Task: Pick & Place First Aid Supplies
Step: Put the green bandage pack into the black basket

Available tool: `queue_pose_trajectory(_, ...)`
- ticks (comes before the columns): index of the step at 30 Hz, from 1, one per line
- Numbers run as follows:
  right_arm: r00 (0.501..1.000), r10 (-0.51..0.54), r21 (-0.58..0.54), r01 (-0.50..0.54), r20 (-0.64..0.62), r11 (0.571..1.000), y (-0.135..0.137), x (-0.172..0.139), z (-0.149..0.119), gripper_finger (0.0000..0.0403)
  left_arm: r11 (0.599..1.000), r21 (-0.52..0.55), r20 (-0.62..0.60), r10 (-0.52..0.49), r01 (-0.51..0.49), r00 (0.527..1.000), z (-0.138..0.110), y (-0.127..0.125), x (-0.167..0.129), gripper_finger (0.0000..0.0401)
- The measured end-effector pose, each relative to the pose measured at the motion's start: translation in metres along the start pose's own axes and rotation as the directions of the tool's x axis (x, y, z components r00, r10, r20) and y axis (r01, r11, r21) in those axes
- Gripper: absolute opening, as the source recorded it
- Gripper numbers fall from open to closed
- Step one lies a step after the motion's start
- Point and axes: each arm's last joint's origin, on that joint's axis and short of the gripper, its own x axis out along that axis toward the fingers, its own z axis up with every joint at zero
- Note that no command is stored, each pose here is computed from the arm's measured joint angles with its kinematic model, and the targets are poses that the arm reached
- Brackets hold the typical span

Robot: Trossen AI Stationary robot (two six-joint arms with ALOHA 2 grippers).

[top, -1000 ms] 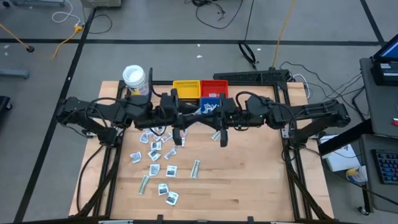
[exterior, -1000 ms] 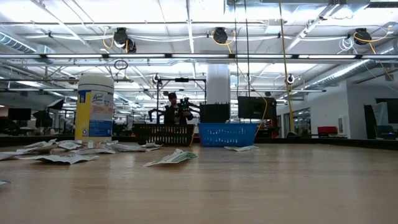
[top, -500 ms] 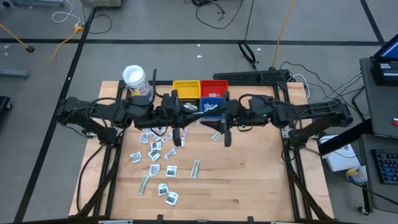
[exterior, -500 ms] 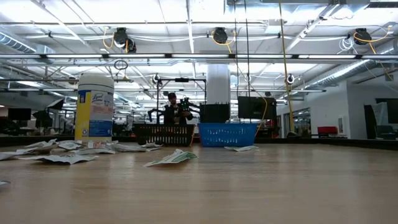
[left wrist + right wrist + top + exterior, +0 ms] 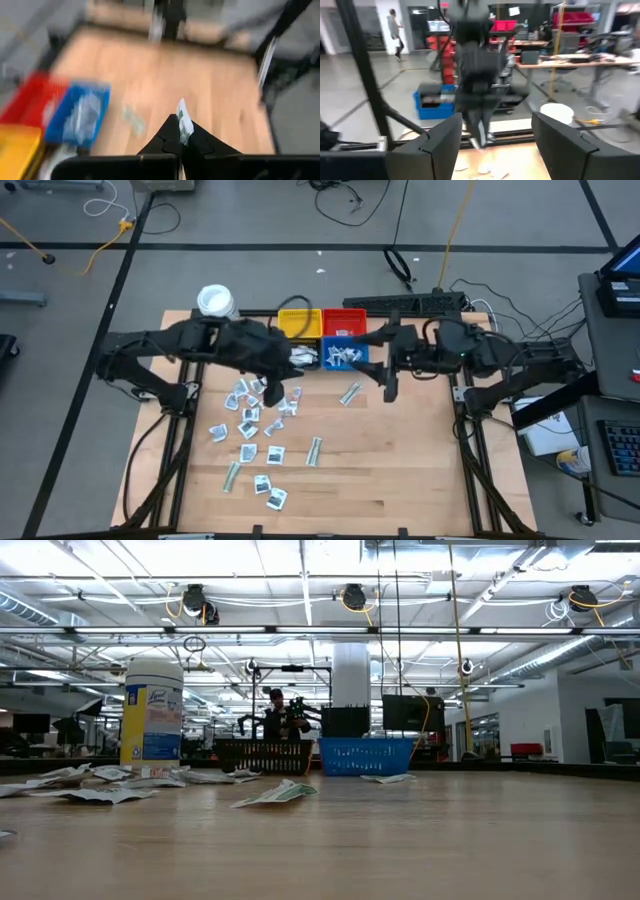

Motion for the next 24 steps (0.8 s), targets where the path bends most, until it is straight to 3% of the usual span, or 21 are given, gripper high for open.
queue_pose_trajectory(3,1.000,-0.012,-0.051,0.012,0.010,0.999,-0.001,-0.003,0.002,0.0237,1.000,-0.015,-0.176,0.004,-0.007,0.984,-0.006,0.008,0.010,0.0001)
queue_pose_trajectory(7,1.000,-0.007,-0.077,0.009,0.024,0.997,-0.001,-0.006,0.005,0.0232,1.000,-0.008,-0.406,-0.009,0.007,0.914,-0.014,0.017,0.027,0.0000)
queue_pose_trajectory(13,0.999,-0.007,-0.085,0.010,0.039,0.996,-0.002,-0.007,0.007,0.0233,0.999,0.025,-0.671,0.033,-0.021,0.740,-0.023,0.034,0.056,0.0000)
queue_pose_trajectory(16,0.999,-0.007,-0.085,0.010,0.040,0.996,-0.002,-0.008,0.007,0.0231,0.999,0.040,-0.727,0.041,-0.016,0.686,-0.024,0.042,0.073,0.0000)
queue_pose_trajectory(24,0.999,-0.007,-0.092,0.010,0.042,0.996,-0.002,-0.007,0.007,0.0232,0.993,0.114,-0.751,0.061,0.038,0.658,-0.026,0.056,0.091,0.0000)
